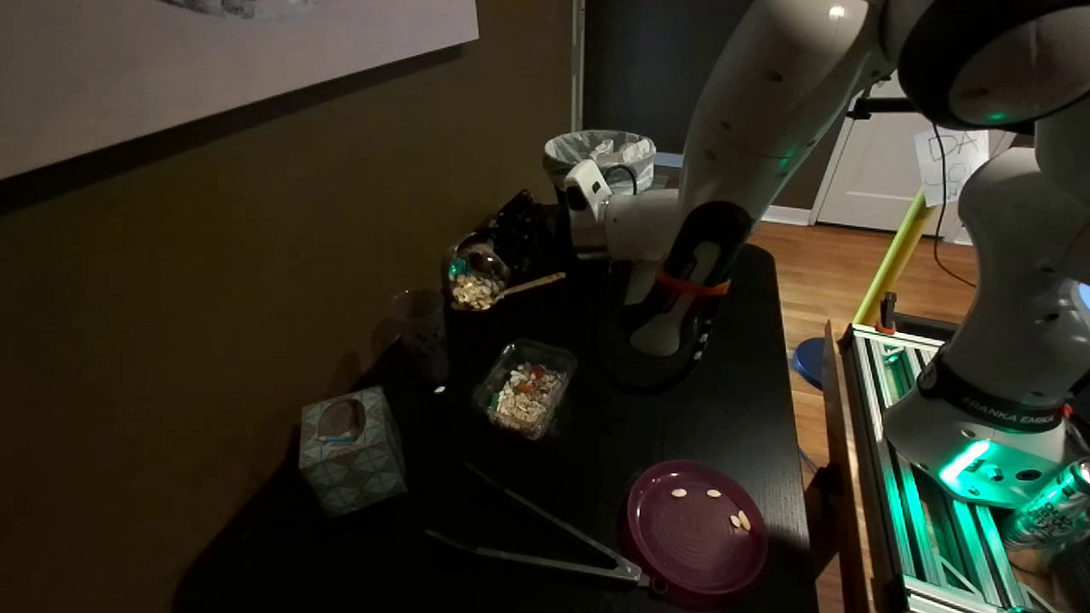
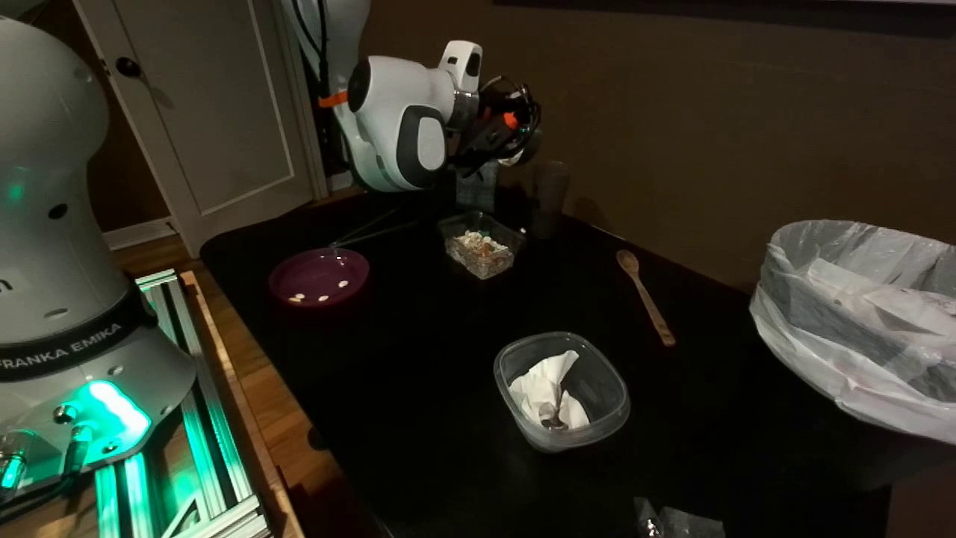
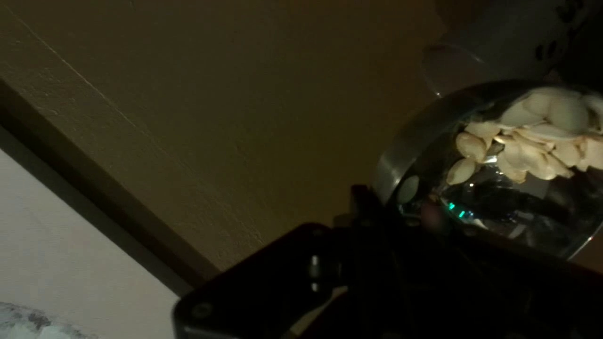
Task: Transfer the contents from the silver bowl into the left transparent bowl
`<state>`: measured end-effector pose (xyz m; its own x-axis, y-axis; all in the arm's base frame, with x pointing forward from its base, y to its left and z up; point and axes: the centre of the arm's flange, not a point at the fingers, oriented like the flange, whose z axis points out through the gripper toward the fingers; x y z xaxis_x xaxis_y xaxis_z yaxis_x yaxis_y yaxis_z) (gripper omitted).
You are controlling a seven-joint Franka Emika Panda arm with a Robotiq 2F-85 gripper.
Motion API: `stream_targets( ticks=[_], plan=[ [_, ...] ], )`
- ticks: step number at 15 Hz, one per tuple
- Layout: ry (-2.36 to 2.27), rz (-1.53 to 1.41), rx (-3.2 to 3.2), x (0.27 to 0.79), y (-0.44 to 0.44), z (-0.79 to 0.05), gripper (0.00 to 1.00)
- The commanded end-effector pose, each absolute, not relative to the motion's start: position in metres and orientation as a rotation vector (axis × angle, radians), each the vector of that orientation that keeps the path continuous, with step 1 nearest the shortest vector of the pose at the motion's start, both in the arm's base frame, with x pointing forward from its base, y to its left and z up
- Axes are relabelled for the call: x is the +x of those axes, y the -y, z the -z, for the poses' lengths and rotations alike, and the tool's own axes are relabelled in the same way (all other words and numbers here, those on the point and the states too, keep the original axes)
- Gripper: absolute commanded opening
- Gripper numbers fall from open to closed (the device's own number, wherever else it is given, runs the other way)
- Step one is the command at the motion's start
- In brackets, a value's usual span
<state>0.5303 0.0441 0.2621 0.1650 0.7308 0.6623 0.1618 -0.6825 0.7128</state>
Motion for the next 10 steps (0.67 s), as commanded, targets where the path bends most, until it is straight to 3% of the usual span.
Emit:
stream_targets(
  ticks=[1, 10],
  plan=[
    [-0.896, -1.566, 1.886, 0.502, -0.018, -0.244, 0.01],
    [-1.049, -1.559, 1.912, 0.491, -0.001, -0.243, 0.01]
  ],
)
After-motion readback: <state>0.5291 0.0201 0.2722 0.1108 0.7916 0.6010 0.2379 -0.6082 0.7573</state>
